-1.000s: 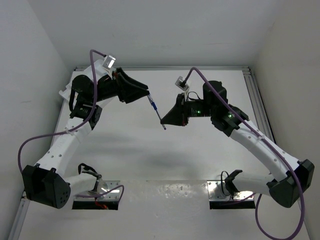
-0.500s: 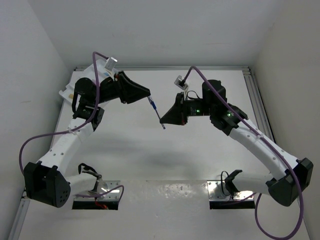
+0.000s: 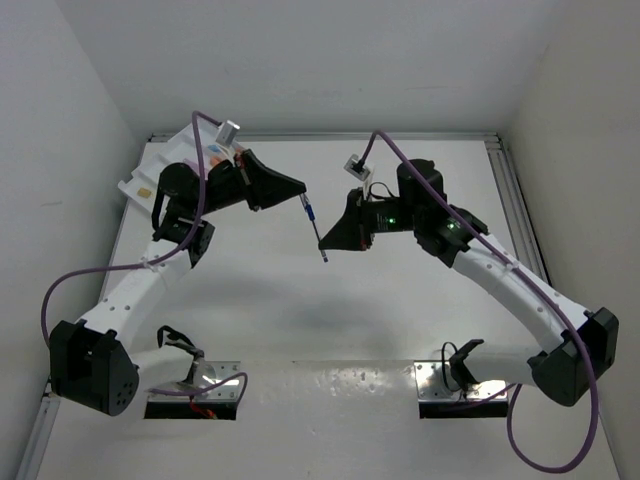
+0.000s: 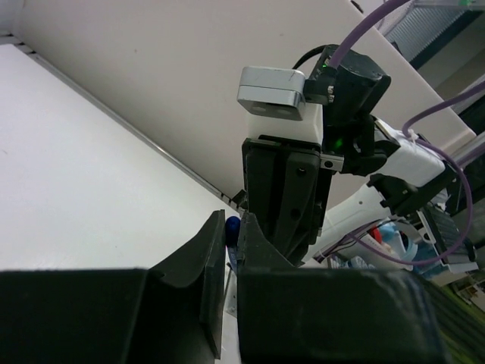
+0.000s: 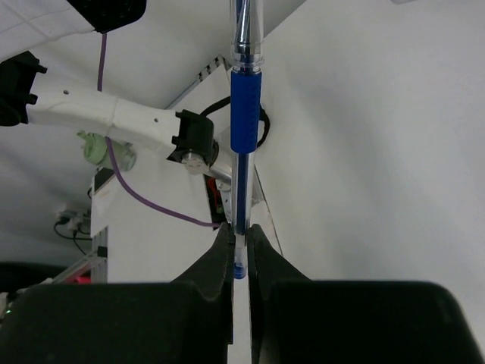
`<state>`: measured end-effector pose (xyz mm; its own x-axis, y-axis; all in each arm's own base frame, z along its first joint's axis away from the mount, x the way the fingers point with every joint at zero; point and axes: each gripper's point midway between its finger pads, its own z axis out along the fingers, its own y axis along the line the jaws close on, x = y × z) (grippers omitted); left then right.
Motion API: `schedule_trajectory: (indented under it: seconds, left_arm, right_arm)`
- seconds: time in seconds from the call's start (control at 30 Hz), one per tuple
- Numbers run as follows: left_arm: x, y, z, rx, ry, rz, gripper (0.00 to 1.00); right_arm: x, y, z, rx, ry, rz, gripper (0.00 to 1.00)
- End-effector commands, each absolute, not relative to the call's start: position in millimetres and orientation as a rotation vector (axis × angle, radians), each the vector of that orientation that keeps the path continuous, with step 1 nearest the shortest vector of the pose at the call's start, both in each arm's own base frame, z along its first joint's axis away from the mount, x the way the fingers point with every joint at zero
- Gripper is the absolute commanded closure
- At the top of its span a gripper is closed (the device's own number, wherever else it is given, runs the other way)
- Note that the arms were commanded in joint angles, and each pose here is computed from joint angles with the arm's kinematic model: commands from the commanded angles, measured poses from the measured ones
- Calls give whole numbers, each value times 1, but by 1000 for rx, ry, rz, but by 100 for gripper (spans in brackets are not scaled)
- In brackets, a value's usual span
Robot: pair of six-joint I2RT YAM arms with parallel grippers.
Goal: Sort the stationery into containers
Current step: Close the pen cap on the pen.
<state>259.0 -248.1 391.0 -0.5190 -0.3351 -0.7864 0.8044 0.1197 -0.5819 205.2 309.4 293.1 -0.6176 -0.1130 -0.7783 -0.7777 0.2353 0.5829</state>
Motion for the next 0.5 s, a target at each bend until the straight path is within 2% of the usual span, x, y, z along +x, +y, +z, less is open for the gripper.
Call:
schedule_trajectory:
  seconds: [0.0, 0.23, 0.47]
  left_arm:
    - [241, -260, 370, 542, 1528, -1608, 100]
    - [229, -271, 340, 572, 1601, -1625, 100]
    - [236, -271, 346, 570, 1593, -1616, 100]
  right_arm:
    - [220, 314, 349, -805, 1709, 1427, 100]
    - [234, 313, 368, -770, 1671, 1425, 100]
    - [235, 311, 363, -762, 1694, 1433, 100]
